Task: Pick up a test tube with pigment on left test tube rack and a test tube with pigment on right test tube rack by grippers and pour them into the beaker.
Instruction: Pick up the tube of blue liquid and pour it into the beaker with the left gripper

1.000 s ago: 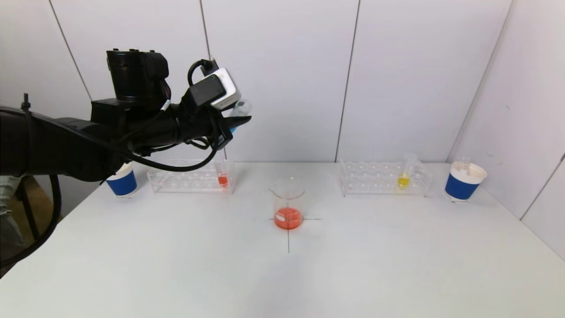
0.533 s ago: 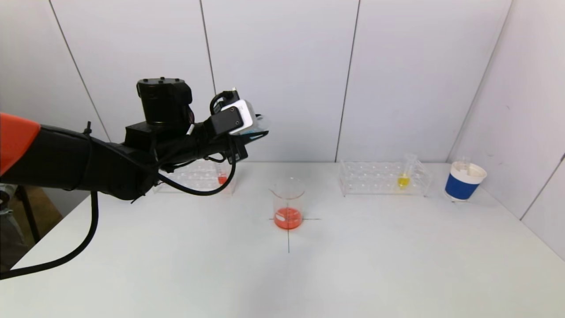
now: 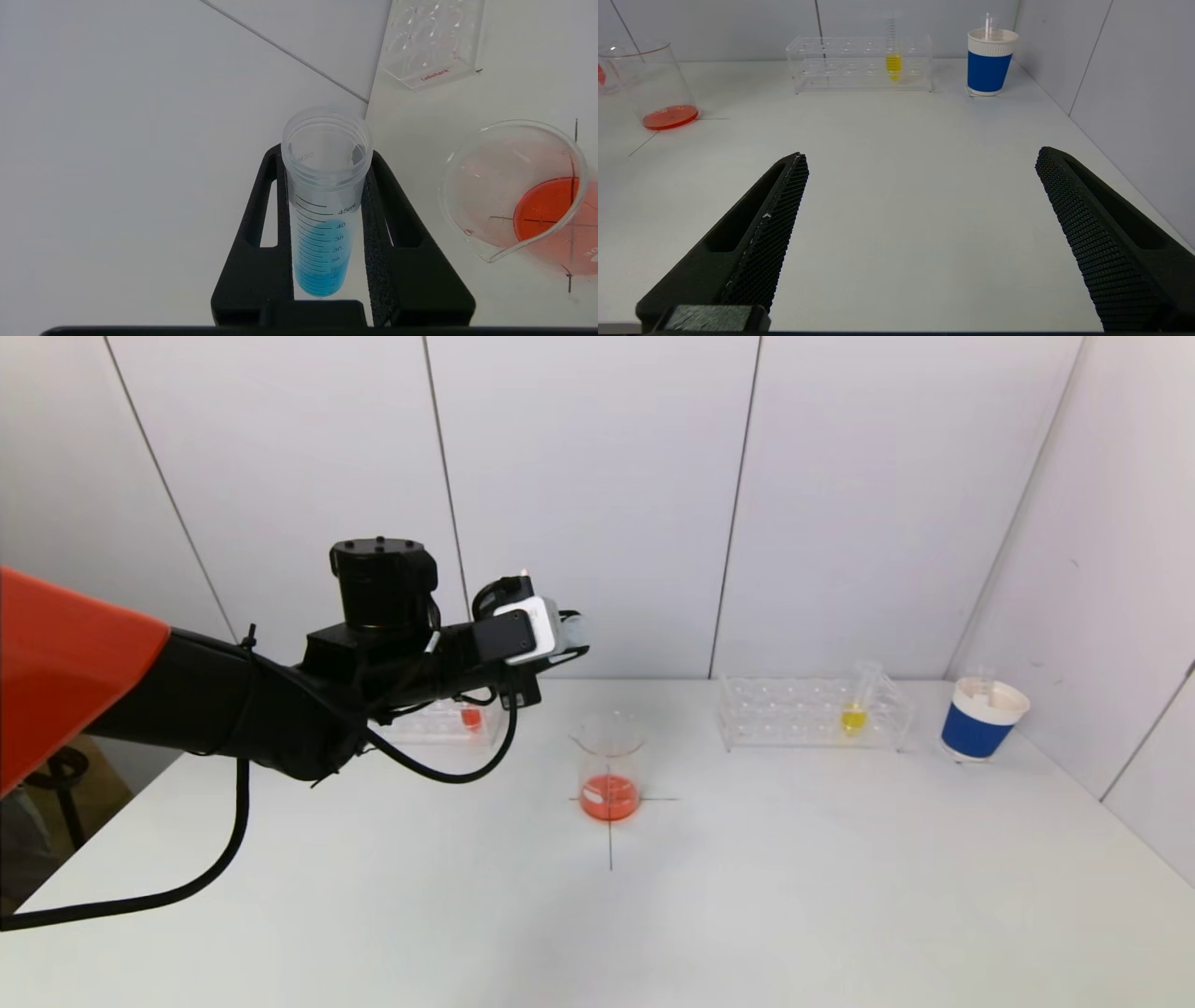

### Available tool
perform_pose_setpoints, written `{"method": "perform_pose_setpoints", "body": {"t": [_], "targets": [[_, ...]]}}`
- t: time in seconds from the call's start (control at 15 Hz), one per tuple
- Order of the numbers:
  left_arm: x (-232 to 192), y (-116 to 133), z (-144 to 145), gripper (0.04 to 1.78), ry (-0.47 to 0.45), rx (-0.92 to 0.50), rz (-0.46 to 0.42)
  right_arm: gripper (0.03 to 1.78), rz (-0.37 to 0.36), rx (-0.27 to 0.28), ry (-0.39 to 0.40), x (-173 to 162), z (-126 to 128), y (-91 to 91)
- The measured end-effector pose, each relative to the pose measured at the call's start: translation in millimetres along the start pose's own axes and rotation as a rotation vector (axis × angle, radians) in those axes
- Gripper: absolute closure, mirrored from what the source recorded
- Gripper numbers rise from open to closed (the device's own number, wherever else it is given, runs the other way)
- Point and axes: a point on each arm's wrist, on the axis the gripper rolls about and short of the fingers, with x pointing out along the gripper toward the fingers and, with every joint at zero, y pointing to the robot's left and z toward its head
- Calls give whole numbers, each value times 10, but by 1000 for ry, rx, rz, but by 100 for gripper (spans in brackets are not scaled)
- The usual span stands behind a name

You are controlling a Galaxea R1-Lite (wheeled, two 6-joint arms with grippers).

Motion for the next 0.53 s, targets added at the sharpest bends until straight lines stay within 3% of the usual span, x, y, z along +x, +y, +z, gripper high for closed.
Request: {"method": "perform_pose_setpoints", "body": {"t": [0.53], "targets": [[136,-208,-56,138,-49,46,-24,4,1,0,0,0,0,0]]}}
